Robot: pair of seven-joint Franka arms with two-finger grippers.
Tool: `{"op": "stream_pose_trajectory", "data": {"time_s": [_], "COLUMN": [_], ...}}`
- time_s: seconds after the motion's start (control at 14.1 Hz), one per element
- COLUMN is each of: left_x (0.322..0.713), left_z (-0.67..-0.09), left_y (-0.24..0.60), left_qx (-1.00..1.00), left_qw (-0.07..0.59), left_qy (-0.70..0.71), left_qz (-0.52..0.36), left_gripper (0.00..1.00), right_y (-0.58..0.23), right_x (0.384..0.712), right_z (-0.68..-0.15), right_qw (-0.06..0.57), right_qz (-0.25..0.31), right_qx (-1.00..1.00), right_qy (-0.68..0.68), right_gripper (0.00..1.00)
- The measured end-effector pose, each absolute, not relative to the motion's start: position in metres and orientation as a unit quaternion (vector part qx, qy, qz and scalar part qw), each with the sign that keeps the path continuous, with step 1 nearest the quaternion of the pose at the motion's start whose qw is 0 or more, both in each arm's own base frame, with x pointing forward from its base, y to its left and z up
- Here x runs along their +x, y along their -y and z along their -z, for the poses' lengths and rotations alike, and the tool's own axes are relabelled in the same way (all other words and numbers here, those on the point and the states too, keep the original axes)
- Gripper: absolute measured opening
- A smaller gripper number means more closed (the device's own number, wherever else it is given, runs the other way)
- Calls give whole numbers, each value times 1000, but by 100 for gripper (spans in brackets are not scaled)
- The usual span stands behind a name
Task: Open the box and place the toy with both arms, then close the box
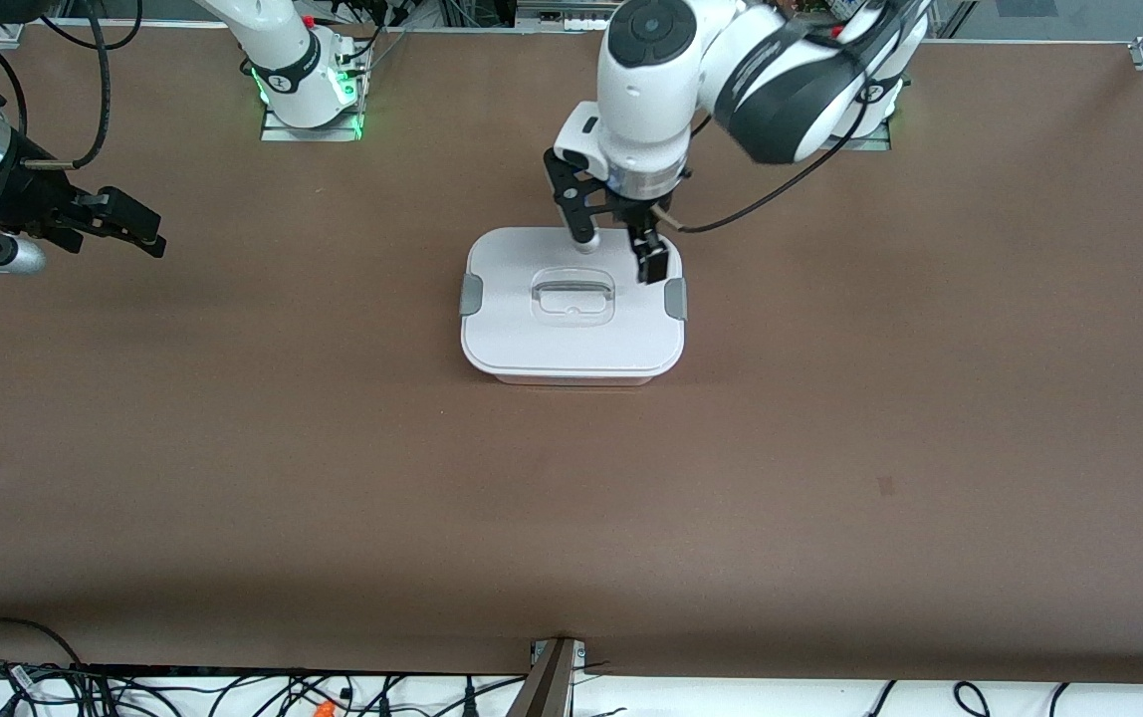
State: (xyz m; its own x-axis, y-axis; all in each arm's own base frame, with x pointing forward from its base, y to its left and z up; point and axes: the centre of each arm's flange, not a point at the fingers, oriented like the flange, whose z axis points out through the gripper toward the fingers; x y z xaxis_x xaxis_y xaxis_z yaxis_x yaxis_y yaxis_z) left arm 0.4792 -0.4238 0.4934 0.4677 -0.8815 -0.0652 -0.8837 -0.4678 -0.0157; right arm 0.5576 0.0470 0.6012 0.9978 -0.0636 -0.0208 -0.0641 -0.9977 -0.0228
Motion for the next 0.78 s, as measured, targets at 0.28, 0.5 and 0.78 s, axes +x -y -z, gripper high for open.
{"op": "stream_pose_trajectory", "data": {"time_s": [0.28,0.5,0.78], "left_x": [519,573,608], "left_z": [-561,-574,-592], "left_y": [343,236,126], "left_qx": [-918,-952,-978], "left_qw": [45,39,25], "left_qy": [-390,-297,-202], "left_qz": [-59,-68,-52], "left_gripper": [100,100,100], "right_y": [-47,-47,-47], "right_x": [558,558,558], "right_z": [-602,-603,-603], "right_qw": [12,12,12], "right_qz": [-9,-8,-8], "right_qx": [-999,-999,-999], "right_qy": [-32,-32,-32], "right_gripper": [100,100,100]}}
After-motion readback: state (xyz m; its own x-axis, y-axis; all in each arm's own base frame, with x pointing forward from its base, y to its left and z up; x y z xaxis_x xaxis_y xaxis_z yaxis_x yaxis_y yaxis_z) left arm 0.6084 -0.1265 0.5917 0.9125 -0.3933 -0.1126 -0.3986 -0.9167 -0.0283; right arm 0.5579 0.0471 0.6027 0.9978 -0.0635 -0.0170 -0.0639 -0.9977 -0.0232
